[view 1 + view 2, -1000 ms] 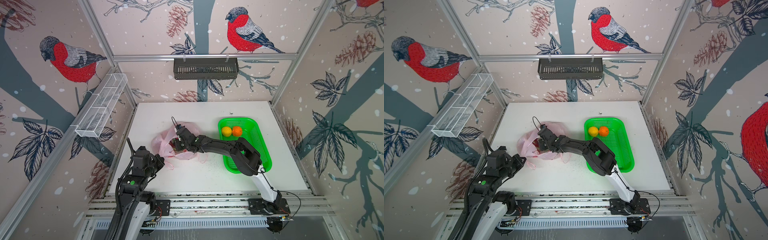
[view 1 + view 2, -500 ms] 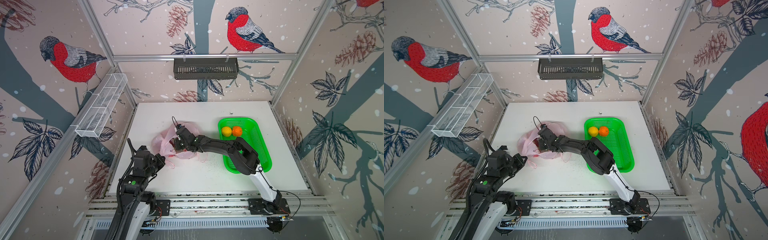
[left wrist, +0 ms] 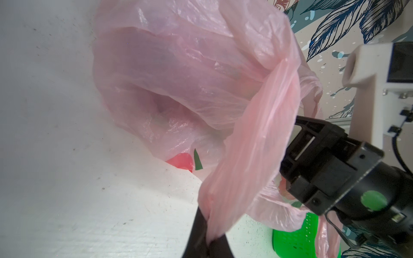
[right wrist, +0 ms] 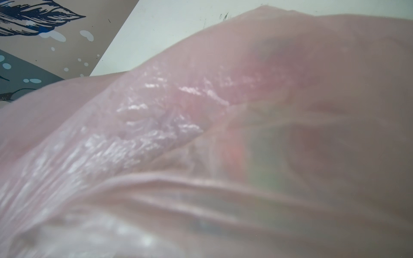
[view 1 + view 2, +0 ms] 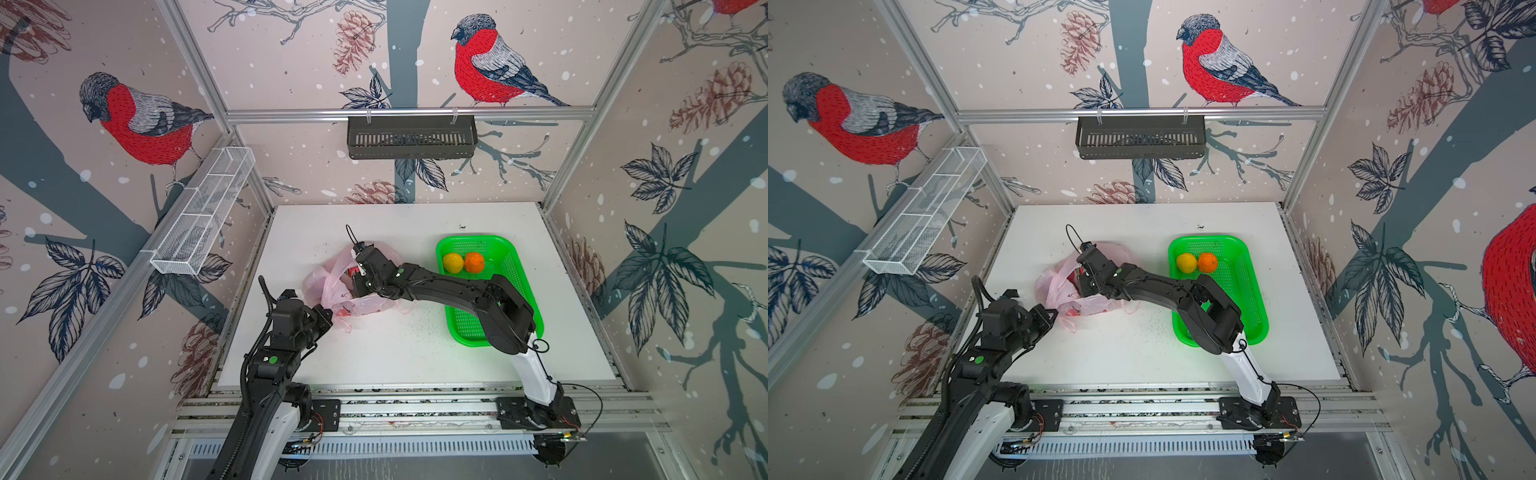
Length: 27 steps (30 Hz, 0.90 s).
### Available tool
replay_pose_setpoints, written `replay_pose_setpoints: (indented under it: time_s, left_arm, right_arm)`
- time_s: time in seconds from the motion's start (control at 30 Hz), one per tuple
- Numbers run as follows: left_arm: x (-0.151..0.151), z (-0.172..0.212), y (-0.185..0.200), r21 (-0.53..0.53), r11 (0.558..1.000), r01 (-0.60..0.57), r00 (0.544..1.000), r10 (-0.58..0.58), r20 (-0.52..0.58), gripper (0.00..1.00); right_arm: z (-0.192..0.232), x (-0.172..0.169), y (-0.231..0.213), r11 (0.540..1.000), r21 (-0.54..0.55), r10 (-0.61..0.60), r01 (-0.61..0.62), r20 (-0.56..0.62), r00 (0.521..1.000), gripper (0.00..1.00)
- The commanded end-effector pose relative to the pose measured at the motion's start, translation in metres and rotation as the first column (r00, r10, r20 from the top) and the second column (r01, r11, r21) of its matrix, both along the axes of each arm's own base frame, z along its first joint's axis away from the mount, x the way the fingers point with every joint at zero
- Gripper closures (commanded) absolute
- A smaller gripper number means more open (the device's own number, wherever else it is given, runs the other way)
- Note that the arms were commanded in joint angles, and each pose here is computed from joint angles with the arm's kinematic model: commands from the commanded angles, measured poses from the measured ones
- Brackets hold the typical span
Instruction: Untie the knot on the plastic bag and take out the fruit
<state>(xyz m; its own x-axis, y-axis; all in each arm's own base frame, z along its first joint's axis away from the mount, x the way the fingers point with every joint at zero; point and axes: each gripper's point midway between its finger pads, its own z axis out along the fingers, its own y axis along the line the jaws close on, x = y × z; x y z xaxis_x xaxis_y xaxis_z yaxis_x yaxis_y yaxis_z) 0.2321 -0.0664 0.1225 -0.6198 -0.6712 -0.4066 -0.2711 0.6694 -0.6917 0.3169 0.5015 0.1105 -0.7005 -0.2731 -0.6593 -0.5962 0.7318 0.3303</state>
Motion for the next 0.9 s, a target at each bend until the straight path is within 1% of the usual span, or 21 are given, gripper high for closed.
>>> replay_pose_setpoints:
  time_s: [0.0,0.23,0.4,0.6,0.87]
  left_arm:
    - [0.009,0.009,0.001,-0.008,1.000,-0.014,0.999,0.014,0.051,1.00]
    - [0.015,0.011,0.001,-0.003,1.000,-0.013,0.998,0.013,0.068,1.00]
    - [0.019,0.011,-0.001,-0.003,1.000,-0.004,0.997,0.004,0.072,1.00]
    - [0.020,0.011,-0.001,0.005,1.000,0.002,0.997,-0.002,0.075,1.00]
    - [0.018,0.009,-0.001,0.013,1.000,0.012,0.998,-0.013,0.063,1.00]
  right_arm:
    - [0.020,0.000,-0.001,1.000,0.020,0.014,-0.015,0.047,0.999,0.96]
    - [0.026,-0.021,-0.015,0.999,-0.004,0.037,-0.037,0.034,0.999,0.96]
    - [0.022,-0.039,-0.025,0.998,-0.030,0.048,-0.048,0.019,0.999,0.96]
    - [0.009,-0.056,-0.035,0.997,-0.055,0.045,-0.046,-0.007,0.999,0.96]
    - [-0.020,-0.065,-0.053,0.996,-0.089,0.010,-0.013,-0.034,0.999,0.96]
